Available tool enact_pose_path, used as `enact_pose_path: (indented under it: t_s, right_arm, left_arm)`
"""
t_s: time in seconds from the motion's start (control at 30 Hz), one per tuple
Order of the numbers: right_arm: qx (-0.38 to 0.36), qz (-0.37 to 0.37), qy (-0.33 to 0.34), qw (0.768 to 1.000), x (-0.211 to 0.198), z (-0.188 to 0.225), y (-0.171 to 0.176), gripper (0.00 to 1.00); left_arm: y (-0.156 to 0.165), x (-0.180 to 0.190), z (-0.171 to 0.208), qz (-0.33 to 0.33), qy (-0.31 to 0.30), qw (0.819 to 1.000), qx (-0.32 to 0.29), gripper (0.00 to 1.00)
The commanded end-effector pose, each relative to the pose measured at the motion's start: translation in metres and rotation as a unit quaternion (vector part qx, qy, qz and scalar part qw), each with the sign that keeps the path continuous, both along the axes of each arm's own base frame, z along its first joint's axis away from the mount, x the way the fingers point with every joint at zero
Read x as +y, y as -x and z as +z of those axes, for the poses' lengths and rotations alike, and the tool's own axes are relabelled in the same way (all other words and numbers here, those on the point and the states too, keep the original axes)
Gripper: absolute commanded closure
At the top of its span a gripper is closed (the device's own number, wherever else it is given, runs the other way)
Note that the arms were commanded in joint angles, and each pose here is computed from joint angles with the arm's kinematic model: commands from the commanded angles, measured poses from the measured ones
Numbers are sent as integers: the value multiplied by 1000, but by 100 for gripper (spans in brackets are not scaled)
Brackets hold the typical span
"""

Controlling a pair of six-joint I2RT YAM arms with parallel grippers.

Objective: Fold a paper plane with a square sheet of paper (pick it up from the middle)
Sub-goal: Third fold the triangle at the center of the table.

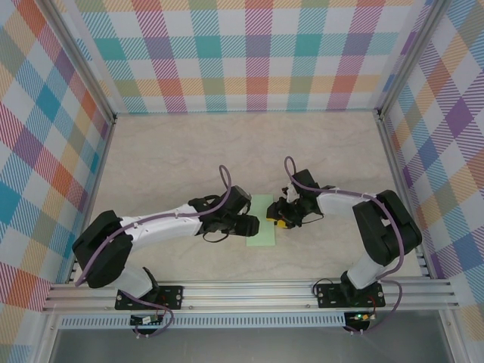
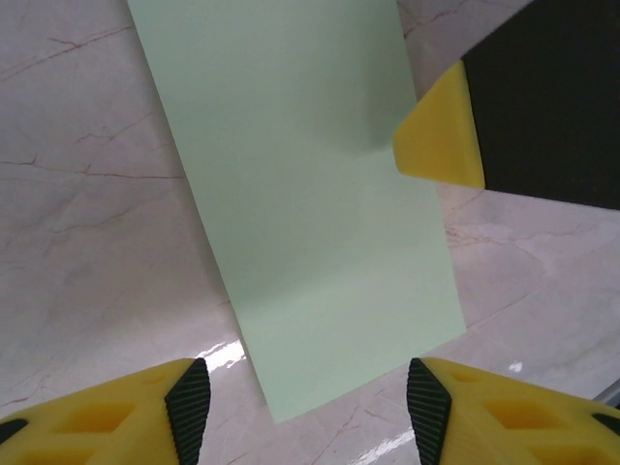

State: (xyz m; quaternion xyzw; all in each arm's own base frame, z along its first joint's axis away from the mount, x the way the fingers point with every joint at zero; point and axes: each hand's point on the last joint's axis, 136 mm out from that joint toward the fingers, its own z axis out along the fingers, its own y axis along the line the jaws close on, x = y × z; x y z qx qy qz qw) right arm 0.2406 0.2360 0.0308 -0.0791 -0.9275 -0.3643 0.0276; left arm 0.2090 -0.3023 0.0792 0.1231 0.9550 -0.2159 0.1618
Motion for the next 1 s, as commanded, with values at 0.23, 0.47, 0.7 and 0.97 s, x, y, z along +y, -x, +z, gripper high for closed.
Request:
enact_pose_path:
  t_s: [0.23,0.47,0.7,0.97]
  right_arm:
    - [-15,10,-33,999,10,12,-14,71]
    - [-8,8,-39,999,10,14,-14,80]
    - [-4,7,-40,999,9,15,-12,81]
    - [-2,7,-34,999,7,15,-11,81]
  left_arm:
    - [20,-20,-4,-127,-120,982,-78,30]
    - [31,-40,-22,-192,-202,953,-120,23]
    - [26,-46,-34,-199,-270,928,-162,21]
    - [19,-48,-30,-188,-288,918,-197,26]
